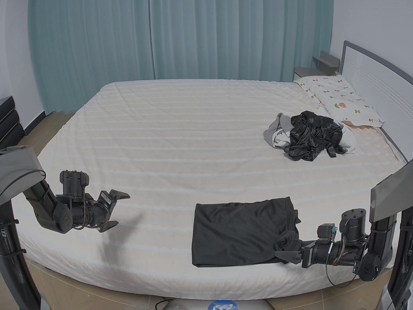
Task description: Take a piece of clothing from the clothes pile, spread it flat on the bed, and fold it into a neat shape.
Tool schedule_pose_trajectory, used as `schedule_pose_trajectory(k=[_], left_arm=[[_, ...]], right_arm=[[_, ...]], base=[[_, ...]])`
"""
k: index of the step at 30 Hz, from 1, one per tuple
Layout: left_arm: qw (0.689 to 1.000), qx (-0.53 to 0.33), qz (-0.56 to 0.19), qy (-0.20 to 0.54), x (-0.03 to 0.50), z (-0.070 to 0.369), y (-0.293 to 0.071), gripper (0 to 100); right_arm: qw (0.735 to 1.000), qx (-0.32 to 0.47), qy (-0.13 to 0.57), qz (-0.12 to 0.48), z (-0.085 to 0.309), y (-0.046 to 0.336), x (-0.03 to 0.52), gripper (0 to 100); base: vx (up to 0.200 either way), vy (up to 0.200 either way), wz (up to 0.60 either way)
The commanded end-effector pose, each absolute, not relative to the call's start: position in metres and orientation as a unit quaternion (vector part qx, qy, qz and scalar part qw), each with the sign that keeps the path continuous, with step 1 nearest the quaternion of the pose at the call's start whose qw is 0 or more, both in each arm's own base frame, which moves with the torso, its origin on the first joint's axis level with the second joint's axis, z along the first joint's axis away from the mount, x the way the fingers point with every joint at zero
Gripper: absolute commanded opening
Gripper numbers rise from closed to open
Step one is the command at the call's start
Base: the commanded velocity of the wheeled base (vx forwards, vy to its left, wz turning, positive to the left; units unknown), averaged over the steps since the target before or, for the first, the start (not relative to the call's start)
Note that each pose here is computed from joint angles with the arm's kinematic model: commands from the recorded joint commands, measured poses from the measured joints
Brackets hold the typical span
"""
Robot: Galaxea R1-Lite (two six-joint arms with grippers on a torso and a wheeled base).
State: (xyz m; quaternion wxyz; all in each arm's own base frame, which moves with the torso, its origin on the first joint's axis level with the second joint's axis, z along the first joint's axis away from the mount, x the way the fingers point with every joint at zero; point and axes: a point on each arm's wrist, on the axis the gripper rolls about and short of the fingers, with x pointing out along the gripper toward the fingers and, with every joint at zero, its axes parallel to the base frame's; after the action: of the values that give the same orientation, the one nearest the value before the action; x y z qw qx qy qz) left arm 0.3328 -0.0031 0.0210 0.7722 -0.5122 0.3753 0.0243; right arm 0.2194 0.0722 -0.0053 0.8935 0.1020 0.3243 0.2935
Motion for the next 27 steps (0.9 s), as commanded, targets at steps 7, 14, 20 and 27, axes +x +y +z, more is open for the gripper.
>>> schedule_pose_trajectory(k=[7, 14, 20, 27], left_arm=[[0.772, -0.512, 0.025, 0.376, 0.333, 0.020, -0.003, 100], [0.772, -0.512, 0.026, 0.376, 0.333, 0.019, -0.003, 100], [0.772, -0.512, 0.026, 0.376, 0.333, 0.019, -0.003, 100], [0.772, -0.512, 0.026, 0.376, 0.333, 0.019, -0.003, 100]], right_arm=[[0.883, 0.026, 0.359, 0.300, -0.032, 0.042, 0.210, 100], [0.880, 0.019, 0.365, 0.302, -0.036, 0.044, 0.210, 100], [0.885, 0.017, 0.357, 0.298, -0.036, 0.045, 0.215, 0], [0.897, -0.003, 0.345, 0.276, -0.029, 0.049, 0.215, 0]], base=[[0.000, 0.000, 0.00], [0.000, 0.000, 0.00], [0.000, 0.000, 0.00], [0.000, 0.000, 0.00]])
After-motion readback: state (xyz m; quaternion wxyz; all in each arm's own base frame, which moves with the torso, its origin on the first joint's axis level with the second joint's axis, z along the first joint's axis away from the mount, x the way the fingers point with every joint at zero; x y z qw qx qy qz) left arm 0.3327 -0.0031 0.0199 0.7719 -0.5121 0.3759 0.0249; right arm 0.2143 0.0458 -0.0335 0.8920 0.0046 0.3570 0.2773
